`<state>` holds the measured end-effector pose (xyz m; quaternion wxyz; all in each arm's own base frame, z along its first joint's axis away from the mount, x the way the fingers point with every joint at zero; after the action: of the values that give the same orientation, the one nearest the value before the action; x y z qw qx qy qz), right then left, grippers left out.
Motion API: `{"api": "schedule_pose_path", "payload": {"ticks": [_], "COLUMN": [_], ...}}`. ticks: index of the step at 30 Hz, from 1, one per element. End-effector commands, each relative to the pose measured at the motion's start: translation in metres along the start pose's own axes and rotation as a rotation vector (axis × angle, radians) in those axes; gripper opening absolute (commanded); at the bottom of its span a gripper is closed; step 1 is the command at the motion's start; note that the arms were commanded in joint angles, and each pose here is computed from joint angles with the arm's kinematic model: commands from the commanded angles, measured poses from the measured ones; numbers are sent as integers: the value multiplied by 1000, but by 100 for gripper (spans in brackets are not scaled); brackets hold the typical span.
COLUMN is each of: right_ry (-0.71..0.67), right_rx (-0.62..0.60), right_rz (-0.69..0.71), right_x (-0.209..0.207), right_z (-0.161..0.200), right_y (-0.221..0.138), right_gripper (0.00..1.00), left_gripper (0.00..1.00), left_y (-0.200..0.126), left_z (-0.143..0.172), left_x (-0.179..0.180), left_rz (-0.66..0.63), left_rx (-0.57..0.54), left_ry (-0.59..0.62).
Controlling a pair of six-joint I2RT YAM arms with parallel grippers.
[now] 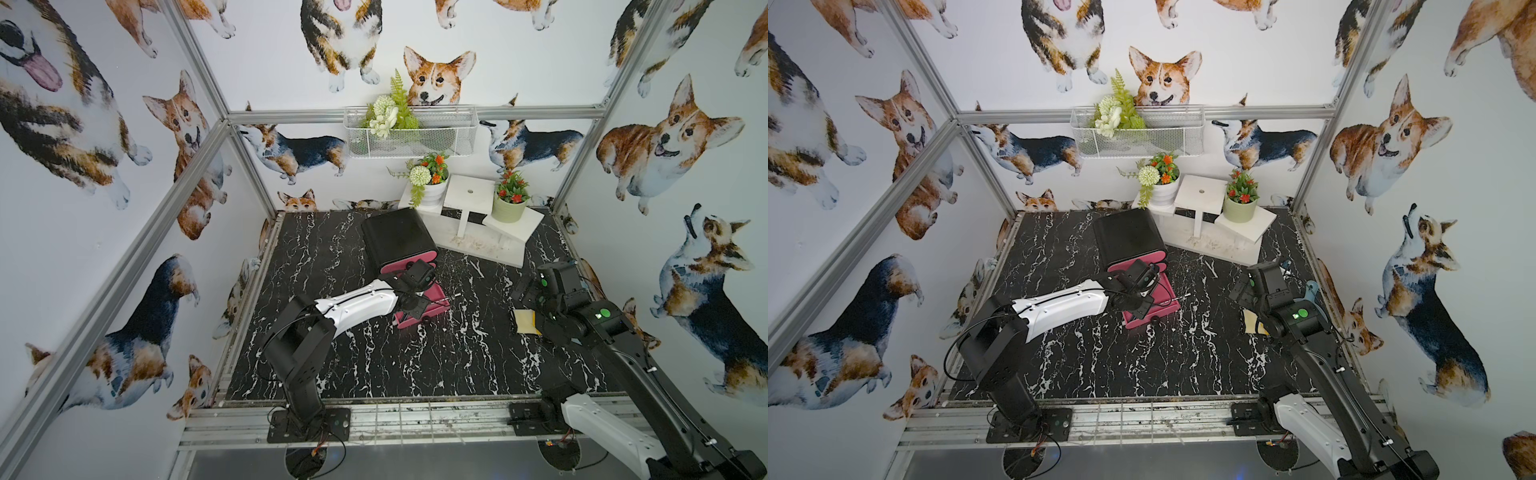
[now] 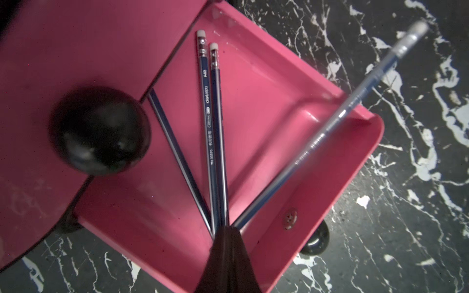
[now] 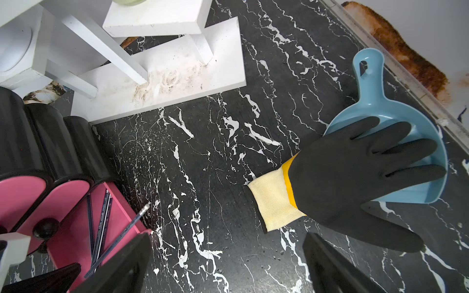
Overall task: Please place the pencils in the drawer according to their color
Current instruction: Place the pencil in the drawer.
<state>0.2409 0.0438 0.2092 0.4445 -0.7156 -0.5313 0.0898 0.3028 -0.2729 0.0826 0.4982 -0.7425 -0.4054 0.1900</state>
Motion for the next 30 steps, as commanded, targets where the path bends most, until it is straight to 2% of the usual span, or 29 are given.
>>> {"api": "schedule_pose_path", "payload": {"ticks": [1,7,12,13,16,19,22,24,26,29,30], "right_ry": [1,-24,-24,-9,66,140,133,84,28,-9,-11], "right_rx": [-11,33,154,186,296,385,405,410,427,468,479], "right_rz": [10,-18,-83,-114,-238,-317,-296,-243,-193,-120,-109], "right_x": [-1,5,20,26,46,62,68,69,72,71,71], "right_z": [-1,7,29,36,61,83,93,99,104,116,119], "right_y": [1,7,21,25,39,55,66,72,78,90,93], "right_gripper": [100,100,97,95,86,69,53,46,40,31,29], "left_gripper": [0,0,0,3,16,28,39,49,64,95,100], "left_y": [1,-4,-28,-33,-61,-85,-107,-119,-131,-147,-152], "left_z": [-1,-2,-11,-12,-20,-23,-19,-14,-7,9,15], "left_x": [3,5,4,4,7,15,30,42,58,86,95], "left_rz": [-14,-9,22,28,50,43,-1,-48,-103,-219,-253], "left_rx": [4,-5,-65,-79,-169,-251,-321,-359,-398,-453,-467], "left_ry": [-15,-37,-77,-89,-143,-211,-284,-340,-406,-532,-568]}}
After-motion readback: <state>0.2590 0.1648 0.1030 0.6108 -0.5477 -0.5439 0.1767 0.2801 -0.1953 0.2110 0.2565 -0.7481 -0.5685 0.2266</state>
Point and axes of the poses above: each gripper's point midway between its finger pads, its own y axis out along the fingers, its own x axis along the line the jaws close on, z = x × y, the point moved 1 cm from there along -y, back along the fingers, and after that the axes turned 5 degrees about y, right-handed, at the moved point
